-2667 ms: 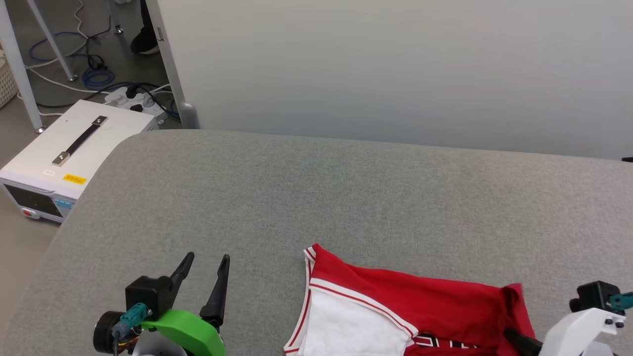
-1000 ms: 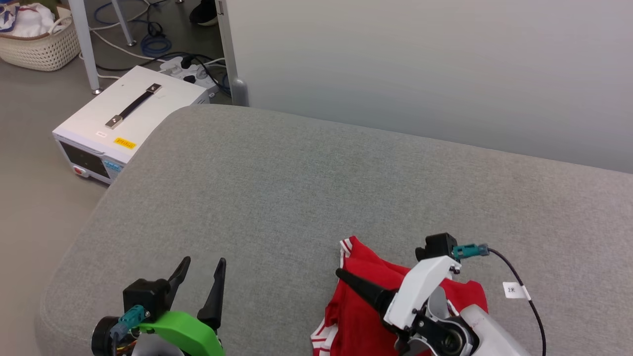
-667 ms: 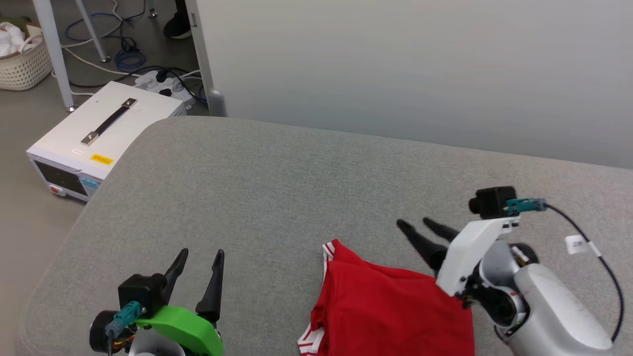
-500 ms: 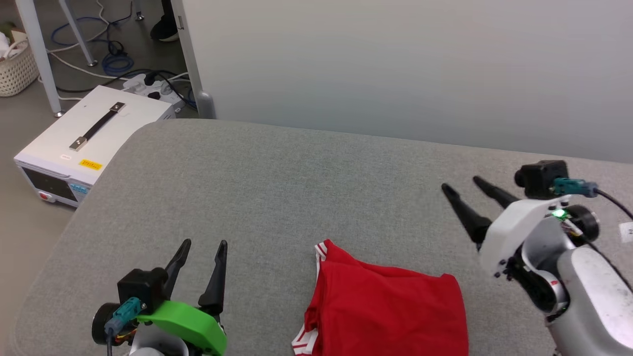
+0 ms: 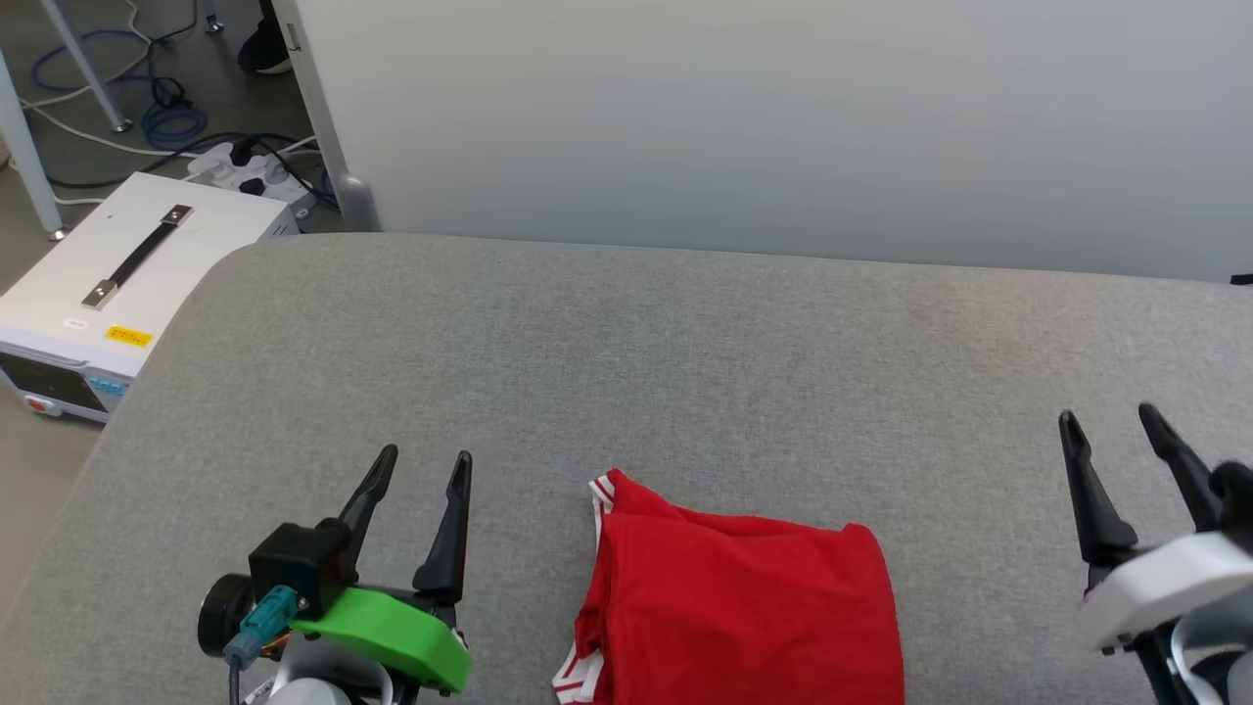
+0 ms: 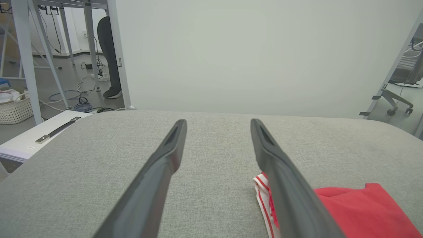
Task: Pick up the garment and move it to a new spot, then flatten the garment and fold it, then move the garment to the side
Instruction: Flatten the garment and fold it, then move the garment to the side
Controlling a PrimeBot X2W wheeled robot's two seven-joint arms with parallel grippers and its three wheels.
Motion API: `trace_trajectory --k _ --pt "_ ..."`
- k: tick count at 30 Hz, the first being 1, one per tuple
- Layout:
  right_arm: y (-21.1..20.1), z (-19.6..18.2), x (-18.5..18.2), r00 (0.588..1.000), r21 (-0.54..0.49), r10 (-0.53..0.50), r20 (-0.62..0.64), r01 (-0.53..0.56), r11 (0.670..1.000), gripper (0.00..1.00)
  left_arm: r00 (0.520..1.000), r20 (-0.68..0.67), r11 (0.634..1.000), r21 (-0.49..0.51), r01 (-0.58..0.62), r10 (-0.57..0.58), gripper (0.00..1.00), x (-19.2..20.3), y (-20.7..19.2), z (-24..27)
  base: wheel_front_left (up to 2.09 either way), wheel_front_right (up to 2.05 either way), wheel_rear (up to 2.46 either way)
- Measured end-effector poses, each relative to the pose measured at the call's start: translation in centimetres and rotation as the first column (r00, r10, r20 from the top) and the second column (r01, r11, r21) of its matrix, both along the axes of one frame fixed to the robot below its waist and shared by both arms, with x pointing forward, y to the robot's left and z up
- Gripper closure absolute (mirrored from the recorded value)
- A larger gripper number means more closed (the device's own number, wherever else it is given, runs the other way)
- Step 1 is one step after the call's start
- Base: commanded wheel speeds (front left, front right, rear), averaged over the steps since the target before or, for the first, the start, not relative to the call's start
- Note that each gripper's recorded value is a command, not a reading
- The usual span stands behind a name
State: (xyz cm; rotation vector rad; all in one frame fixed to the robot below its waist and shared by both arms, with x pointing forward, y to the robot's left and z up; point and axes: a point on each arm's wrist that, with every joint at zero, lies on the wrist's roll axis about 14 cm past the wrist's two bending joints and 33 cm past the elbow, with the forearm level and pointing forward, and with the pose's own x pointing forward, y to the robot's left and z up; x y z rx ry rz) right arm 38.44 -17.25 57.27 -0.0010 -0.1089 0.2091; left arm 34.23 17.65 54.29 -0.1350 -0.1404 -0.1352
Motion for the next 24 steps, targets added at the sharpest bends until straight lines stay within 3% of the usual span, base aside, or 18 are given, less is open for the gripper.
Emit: trace_trajectory --k 9,24 --pt "-0.5 -2.7 -2.4 0.996 0.14 -0.09 -0.027 0.093 0.986 0.0 1.0 -0.005 0.999 -0.034 -0.004 0.004 0.0 0.2 -0.2 -0.6 0.0 0.0 0.0" --pt "0.6 -4.4 -2.0 0.993 0.13 -0.067 -0.099 0.08 0.988 0.0 1.0 -0.004 1.0 -0.012 0.004 -0.004 0.0 0.2 -0.4 -1.3 0.0 0.0 0.0"
